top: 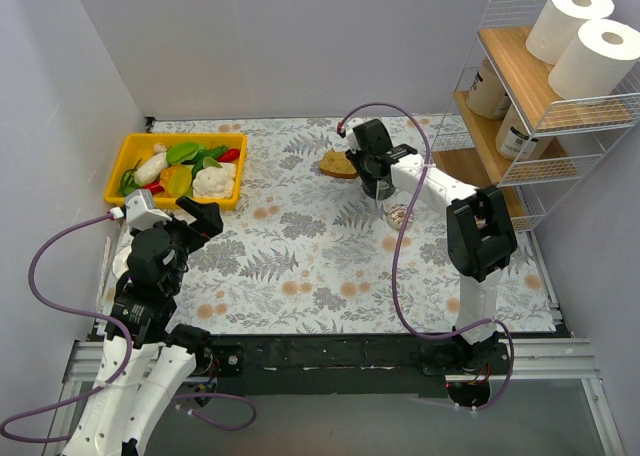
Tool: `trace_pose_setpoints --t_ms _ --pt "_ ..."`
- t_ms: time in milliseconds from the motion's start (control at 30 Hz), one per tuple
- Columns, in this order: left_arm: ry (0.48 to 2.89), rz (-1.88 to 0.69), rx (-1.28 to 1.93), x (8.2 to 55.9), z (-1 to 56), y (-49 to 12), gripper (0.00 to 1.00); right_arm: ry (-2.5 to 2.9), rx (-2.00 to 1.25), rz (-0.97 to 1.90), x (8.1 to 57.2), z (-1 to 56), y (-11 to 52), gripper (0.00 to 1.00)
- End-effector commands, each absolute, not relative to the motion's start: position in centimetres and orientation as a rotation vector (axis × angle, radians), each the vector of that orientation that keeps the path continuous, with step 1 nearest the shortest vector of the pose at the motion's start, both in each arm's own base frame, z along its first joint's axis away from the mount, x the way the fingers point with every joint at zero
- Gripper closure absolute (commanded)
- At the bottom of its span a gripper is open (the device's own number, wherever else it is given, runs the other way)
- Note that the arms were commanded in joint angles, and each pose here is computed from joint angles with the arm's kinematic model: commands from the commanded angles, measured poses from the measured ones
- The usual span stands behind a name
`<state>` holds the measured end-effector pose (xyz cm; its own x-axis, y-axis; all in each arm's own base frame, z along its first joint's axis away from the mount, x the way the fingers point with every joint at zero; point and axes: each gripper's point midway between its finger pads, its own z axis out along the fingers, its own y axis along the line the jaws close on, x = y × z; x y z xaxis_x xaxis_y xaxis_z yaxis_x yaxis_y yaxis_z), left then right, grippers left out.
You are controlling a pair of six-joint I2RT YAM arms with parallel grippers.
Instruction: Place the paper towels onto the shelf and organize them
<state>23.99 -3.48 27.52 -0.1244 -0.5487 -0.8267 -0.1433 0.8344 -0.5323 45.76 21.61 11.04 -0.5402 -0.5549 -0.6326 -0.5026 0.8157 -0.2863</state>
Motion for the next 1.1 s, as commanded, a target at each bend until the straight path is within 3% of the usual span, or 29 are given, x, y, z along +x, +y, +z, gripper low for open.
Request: trace_pose_setpoints --t_ms 0,367,700,1067 --pt "1.676 -0.361 -0.539 24.0 27.5 -3.2 0.02 2.172 -0.756 -0.233 46.0 15.4 19.1 0.7" --pt "1.676 -0.363 -0.537 24.0 27.5 -3.2 0.02 2.105 -0.585 -0.585 43.7 21.8 10.2 0.7" --pt "1.668 -0.369 -0.535 23.8 27.7 -3.2 0.02 2.17 -0.444 -0.683 40.9 19.4 2.8 0.69" --pt "1.667 -0.366 -0.539 23.8 27.7 -3.1 0.02 2.194 -0.433 -0.71 40.4 16.8 0.9 0.69"
